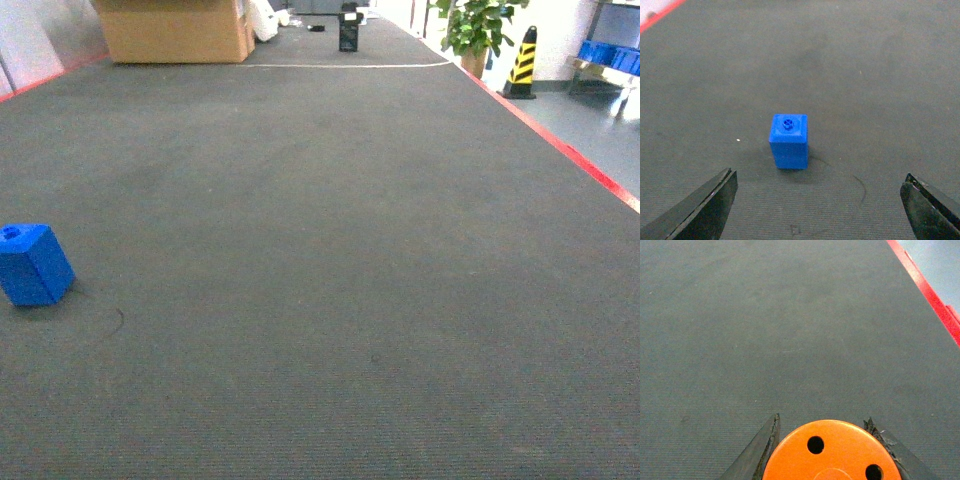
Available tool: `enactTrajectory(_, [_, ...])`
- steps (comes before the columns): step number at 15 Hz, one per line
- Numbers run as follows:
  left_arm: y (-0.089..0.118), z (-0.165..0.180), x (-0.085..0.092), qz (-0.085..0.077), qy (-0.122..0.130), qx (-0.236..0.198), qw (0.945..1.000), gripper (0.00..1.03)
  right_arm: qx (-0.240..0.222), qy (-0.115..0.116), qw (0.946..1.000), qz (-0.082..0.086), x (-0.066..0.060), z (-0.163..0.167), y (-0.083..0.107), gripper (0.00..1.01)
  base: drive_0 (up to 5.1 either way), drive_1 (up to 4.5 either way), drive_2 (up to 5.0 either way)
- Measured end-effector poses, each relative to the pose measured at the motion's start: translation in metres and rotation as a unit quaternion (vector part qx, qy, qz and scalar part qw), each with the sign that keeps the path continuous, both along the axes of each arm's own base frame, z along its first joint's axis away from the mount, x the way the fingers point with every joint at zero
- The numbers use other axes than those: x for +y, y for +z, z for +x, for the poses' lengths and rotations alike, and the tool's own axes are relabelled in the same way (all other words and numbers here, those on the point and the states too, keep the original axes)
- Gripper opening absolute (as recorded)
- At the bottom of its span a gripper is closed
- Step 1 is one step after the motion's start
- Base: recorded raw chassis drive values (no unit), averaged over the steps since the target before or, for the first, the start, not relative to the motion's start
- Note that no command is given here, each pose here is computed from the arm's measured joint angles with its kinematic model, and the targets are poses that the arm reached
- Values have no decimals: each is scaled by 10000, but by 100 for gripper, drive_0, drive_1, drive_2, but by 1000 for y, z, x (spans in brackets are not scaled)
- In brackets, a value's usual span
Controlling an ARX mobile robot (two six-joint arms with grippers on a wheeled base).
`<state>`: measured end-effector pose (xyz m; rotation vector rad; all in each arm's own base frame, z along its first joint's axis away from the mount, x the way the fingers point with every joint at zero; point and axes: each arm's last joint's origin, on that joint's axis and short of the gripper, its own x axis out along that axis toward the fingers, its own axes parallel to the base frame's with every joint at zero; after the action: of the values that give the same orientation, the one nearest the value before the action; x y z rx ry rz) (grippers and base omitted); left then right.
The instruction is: Sort blue parts and orange caps into right shelf containers
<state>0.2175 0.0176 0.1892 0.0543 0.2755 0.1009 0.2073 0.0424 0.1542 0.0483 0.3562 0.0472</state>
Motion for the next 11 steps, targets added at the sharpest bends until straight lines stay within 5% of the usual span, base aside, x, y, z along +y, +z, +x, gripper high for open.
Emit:
enactTrajectory(3, [-10, 58, 17, -112, 1, 519, 9986, 98, 149, 33, 9997, 202, 4, -2, -2, 43, 0, 0, 0])
enactTrajectory(6, [-19, 102, 24, -303, -191, 875, 9955, 98, 168, -52, 9997, 192, 5, -2, -3, 43, 0, 0, 0])
enactTrajectory(11, [-37, 145, 29, -205, -246, 1172, 9926, 98, 252, -117, 9995, 160, 4, -3, -5, 43, 0, 0, 0])
